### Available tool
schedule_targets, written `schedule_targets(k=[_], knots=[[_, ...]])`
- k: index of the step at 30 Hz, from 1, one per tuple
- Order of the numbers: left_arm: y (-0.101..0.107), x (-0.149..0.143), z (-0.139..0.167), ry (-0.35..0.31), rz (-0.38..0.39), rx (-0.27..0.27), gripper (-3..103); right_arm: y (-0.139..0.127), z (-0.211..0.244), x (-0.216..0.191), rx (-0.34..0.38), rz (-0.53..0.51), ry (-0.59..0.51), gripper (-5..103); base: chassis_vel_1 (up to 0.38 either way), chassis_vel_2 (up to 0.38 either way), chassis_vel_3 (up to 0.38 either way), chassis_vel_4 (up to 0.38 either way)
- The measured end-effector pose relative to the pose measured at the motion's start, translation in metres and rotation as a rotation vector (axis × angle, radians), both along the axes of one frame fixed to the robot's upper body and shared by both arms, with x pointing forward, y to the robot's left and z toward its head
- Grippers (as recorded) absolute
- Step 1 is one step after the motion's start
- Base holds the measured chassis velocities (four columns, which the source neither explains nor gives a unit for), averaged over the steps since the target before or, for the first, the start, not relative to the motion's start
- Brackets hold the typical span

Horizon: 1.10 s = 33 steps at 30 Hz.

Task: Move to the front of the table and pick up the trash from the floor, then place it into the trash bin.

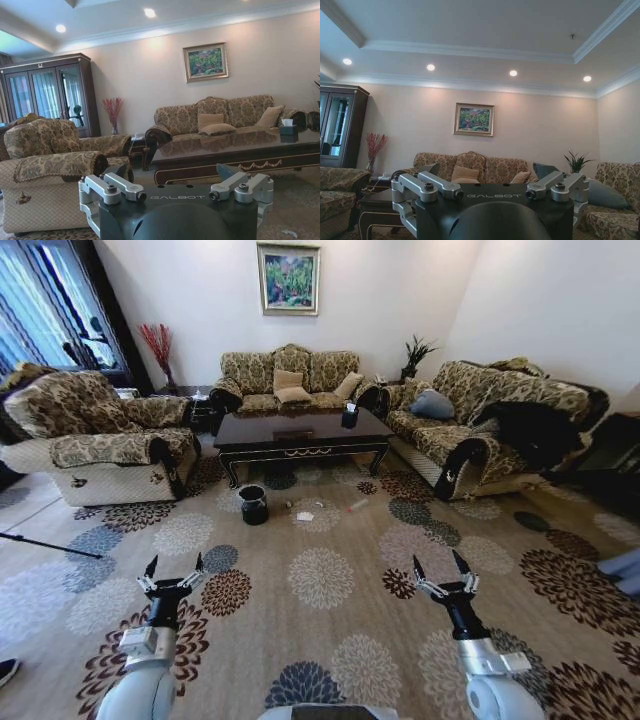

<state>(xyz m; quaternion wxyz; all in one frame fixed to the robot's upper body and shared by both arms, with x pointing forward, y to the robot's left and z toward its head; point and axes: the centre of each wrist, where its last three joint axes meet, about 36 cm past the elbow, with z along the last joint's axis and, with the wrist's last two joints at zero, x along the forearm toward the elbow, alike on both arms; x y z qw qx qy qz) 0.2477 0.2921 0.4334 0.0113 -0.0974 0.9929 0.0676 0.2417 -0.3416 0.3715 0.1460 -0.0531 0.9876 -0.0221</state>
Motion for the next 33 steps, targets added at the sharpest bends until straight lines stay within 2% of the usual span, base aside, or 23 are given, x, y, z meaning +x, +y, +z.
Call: schedule_targets(k=[6,13,33], knots=[[0.001,0.004,-0.003,-0.021,-0.007,-0.026,100,-0.001,-0.001,0.003,-0.002,0.002,-0.003,100,0.000,0.000,0.000,0.000],[0.001,0.006,-0.010,-0.011,-0.009,-0.041,100,0.002,-0.003,0.006,0.012,-0.001,-0.005,100,0.000,0.000,0.000,0.000],[0.002,0.011,-0.025,0.022,-0.007,-0.046,100,0.007,-0.019,0.003,0.046,-0.040,0.026,100,0.000,0.000,0.000,0.000]])
